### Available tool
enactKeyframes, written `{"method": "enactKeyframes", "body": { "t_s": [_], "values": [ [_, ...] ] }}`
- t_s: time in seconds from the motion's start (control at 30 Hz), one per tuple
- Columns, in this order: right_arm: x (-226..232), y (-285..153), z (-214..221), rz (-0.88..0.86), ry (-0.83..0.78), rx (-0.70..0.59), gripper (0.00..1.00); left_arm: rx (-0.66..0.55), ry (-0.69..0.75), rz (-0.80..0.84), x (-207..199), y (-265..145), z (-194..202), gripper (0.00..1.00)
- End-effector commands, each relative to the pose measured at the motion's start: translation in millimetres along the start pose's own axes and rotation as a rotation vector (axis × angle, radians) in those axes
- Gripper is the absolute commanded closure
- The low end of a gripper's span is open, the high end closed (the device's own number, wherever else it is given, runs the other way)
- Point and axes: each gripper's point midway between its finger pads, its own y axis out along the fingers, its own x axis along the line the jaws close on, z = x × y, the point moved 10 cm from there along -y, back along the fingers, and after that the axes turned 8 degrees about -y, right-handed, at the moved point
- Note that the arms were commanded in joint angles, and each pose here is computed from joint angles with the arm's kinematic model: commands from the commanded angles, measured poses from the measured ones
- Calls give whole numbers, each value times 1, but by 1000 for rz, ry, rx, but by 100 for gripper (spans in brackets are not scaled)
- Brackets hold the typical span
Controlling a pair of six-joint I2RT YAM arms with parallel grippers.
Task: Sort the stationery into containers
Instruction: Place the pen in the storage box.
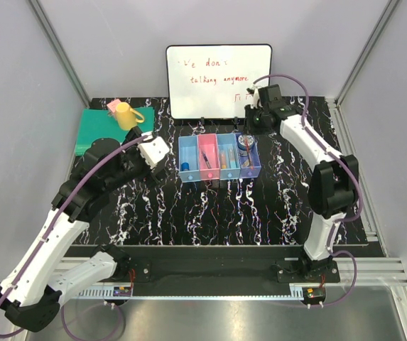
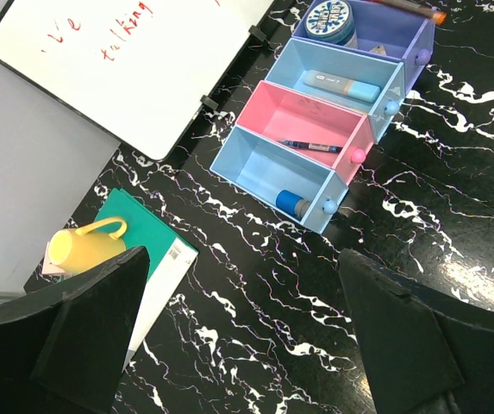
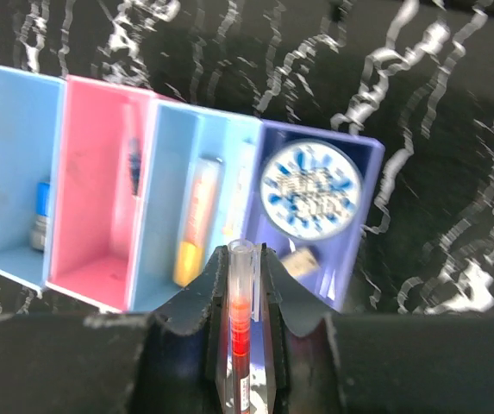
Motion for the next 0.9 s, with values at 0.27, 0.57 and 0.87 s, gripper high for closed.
{"method": "enactKeyframes", "body": {
  "t_s": [0.27,0.57,0.87],
  "values": [
    [55,42,-46,-158,5,-108,96,-26,-20,-22,0,1,-2,1],
    [86,67,-49,-220,0,-102,98,-12,-28,-21,-1,3,2,1],
    [108,82,-52,-254,-17,-112,99,-14,-26,-25,-1,2,4,1]
  ]
}}
